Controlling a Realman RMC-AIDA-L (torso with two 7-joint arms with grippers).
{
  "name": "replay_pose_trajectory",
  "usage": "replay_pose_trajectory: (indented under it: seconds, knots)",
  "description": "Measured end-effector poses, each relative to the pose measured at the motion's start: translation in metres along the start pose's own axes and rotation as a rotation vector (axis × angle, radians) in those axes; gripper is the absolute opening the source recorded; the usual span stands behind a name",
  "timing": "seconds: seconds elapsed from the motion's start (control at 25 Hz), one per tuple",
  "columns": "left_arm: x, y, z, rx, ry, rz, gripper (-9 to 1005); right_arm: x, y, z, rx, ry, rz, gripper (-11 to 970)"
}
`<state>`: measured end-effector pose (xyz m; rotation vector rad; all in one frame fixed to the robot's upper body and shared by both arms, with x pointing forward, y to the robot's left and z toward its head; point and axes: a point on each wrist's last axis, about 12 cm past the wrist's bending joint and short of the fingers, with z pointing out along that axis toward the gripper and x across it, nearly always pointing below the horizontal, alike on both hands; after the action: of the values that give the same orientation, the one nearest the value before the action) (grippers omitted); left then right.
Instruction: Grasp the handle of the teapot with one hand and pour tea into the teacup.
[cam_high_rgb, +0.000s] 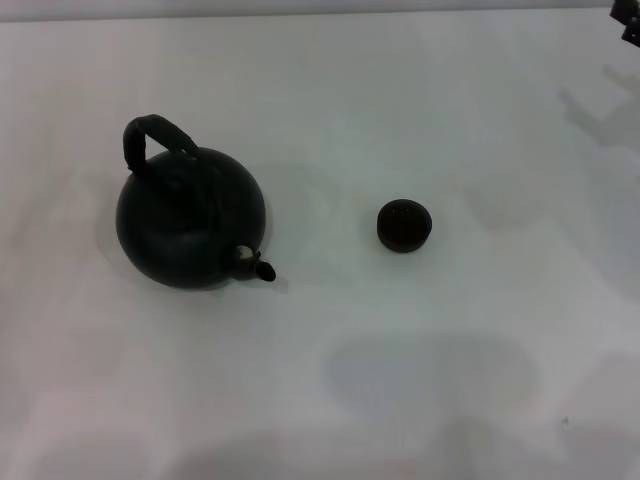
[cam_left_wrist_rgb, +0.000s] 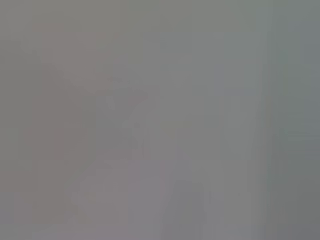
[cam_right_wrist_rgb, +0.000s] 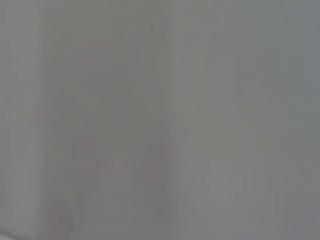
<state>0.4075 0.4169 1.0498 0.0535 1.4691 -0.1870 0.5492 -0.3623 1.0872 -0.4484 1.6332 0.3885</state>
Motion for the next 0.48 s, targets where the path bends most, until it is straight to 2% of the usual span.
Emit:
replay_pose_trajectory:
  seconds: [0.32, 0.48]
  knots:
    - [0.005, 0.018, -0.019, -0.257, -0.074, -0.038, 652, 0.016, -0.001, -0.017, 0.11, -0.067, 0.024, 844]
    - [0.012, 0.019, -0.025, -0.338, -0.093, -0.051, 652, 0.027, 0.0, -0.024, 0.177, -0.093, 0.028, 844]
